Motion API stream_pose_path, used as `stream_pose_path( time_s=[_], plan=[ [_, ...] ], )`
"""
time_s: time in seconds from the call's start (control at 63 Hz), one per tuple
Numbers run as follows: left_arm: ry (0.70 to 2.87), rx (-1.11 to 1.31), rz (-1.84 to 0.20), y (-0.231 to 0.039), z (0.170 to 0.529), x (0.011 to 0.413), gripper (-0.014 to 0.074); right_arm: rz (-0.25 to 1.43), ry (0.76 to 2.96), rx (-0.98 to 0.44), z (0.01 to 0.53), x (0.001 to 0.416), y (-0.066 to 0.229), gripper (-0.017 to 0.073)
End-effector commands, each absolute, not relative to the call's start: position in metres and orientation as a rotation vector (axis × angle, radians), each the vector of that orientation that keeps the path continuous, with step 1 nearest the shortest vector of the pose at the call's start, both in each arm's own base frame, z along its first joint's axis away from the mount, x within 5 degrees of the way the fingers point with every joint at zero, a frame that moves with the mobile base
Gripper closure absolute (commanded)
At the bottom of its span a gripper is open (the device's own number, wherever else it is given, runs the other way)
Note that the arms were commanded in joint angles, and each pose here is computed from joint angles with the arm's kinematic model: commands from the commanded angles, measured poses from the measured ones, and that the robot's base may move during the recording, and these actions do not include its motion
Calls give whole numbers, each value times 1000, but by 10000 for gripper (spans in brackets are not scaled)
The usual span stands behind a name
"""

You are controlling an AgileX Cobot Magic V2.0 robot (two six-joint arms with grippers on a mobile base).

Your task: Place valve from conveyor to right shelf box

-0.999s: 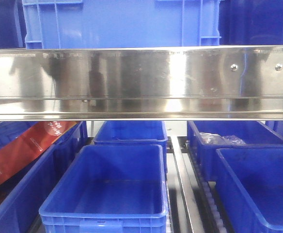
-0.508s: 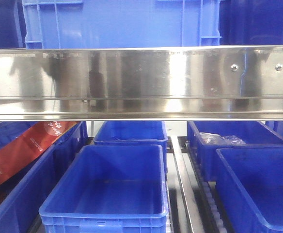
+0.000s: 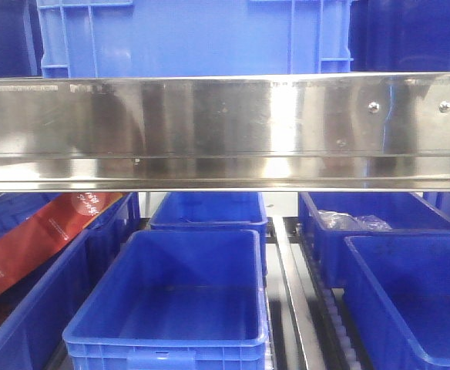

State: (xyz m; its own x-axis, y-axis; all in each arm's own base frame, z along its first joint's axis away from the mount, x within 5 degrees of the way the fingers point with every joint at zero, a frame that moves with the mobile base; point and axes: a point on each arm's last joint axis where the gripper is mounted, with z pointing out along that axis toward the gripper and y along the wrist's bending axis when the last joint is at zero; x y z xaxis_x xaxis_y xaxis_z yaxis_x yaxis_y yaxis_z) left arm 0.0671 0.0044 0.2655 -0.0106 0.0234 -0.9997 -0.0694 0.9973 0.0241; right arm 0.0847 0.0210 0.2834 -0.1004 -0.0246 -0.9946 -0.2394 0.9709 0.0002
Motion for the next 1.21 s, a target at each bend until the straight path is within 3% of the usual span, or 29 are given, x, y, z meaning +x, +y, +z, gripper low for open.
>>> stream_pose_path(
  time_s=[0.0,0.143,1.19],
  plan=[
    [1520,-60,94,6,248,61,704,168,1640,-208,285,84,20,715],
    [1476,-65,103,6,214,56,704,168,1640,-208,285,84,20,715],
    [1492,-56,107,6,212,56,704,168,1637,-207,286,83,20,715]
  ],
)
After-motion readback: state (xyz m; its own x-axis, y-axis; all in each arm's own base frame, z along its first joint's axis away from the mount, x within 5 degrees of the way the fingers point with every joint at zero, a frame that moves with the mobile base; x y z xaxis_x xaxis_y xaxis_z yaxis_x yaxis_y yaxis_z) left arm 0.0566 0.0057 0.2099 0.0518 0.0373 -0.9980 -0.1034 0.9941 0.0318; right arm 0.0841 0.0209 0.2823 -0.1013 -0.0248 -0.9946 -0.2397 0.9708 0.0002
